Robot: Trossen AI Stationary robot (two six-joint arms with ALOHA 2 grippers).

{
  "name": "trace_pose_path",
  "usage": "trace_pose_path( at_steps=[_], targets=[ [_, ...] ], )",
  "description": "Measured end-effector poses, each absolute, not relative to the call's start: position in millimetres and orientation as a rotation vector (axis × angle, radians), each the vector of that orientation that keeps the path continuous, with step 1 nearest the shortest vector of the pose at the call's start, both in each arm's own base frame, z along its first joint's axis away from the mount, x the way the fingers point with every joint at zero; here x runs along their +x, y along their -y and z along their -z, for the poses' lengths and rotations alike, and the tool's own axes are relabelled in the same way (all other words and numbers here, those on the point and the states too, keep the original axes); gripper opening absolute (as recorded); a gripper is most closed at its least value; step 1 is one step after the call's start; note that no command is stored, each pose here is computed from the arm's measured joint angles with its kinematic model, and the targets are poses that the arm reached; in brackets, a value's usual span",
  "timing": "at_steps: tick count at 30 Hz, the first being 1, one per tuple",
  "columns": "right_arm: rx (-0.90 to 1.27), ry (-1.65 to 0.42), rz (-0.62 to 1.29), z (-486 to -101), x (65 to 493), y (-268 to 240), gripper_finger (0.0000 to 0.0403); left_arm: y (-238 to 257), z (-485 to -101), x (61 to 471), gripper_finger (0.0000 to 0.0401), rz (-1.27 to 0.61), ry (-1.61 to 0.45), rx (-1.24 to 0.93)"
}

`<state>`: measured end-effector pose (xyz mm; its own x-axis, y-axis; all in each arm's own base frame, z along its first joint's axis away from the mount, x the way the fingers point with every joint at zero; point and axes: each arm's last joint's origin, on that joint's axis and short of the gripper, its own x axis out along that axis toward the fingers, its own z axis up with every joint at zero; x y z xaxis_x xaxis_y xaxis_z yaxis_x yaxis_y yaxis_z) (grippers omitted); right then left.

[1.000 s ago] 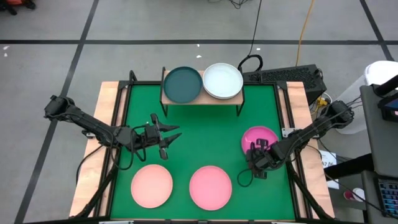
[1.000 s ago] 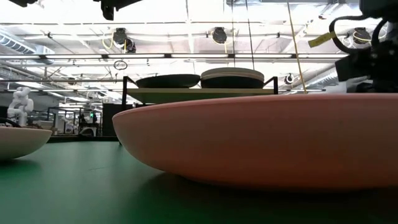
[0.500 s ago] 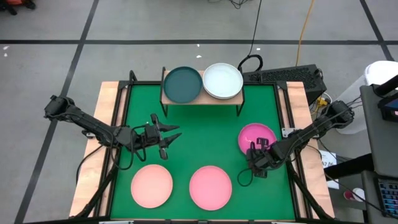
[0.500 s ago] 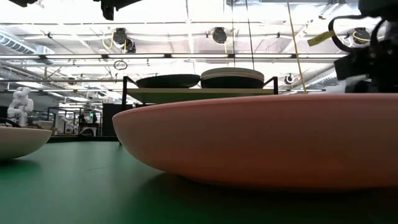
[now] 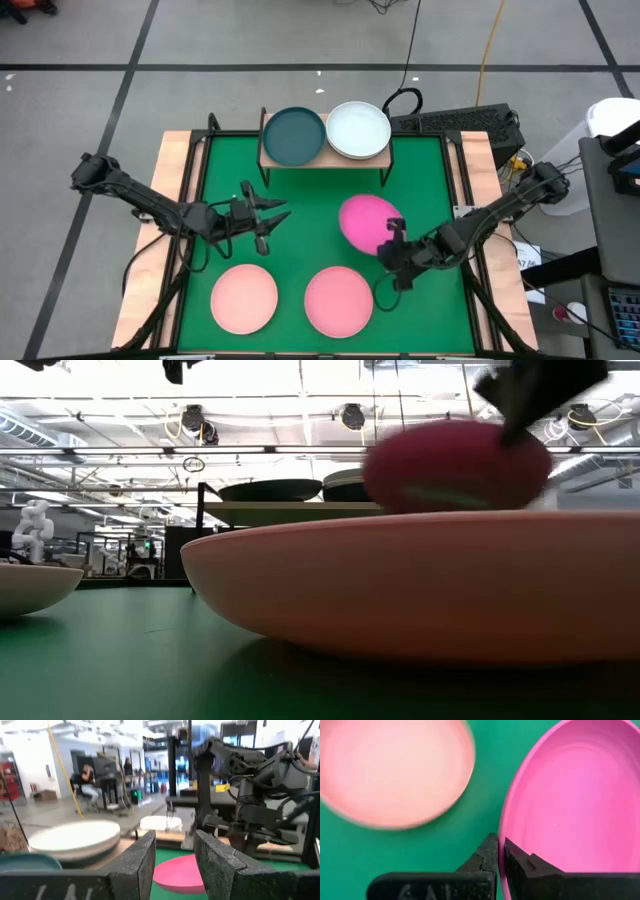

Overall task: Place and stack plates onto a shelf
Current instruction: Stack the pink plate on top of the black plate on the shelf

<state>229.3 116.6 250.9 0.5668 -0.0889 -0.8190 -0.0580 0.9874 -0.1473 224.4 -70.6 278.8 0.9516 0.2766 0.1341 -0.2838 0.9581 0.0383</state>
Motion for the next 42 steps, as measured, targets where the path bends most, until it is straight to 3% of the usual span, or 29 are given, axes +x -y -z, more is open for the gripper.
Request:
trace_pose_path(
  at_steps=[9, 15, 22, 31, 42],
  targets=[
    [-0.421, -0.655, 0.14, -318.7, 272.3, -78.0, 0.0, 65.2, -296.9, 212.1, 0.0141, -0.325, 0.203, 0.144],
    [-0.558, -0.53, 0.241, -335.6, 298.3, -22.1, 0.0, 62.7, -302.1, 206.0, 0.0141, -0.34, 0.206, 0.179],
    [-0.6, -0.554, 0.239, -332.0, 338.3, 35.5, 0.0, 45.3, -326.0, 181.2, 0.0141, -0.407, 0.294, 0.208],
    [-0.597, -0.628, 0.151, -312.0, 396.0, 82.6, 0.0, 14.9, -320.0, 168.4, 0.0141, -0.508, 0.163, 0.153],
    [-0.561, -0.724, 0.146, -275.7, 410.2, 119.3, 0.0, 12.2, -312.2, 171.7, 0.0141, -0.485, 0.108, 0.118]
  ],
)
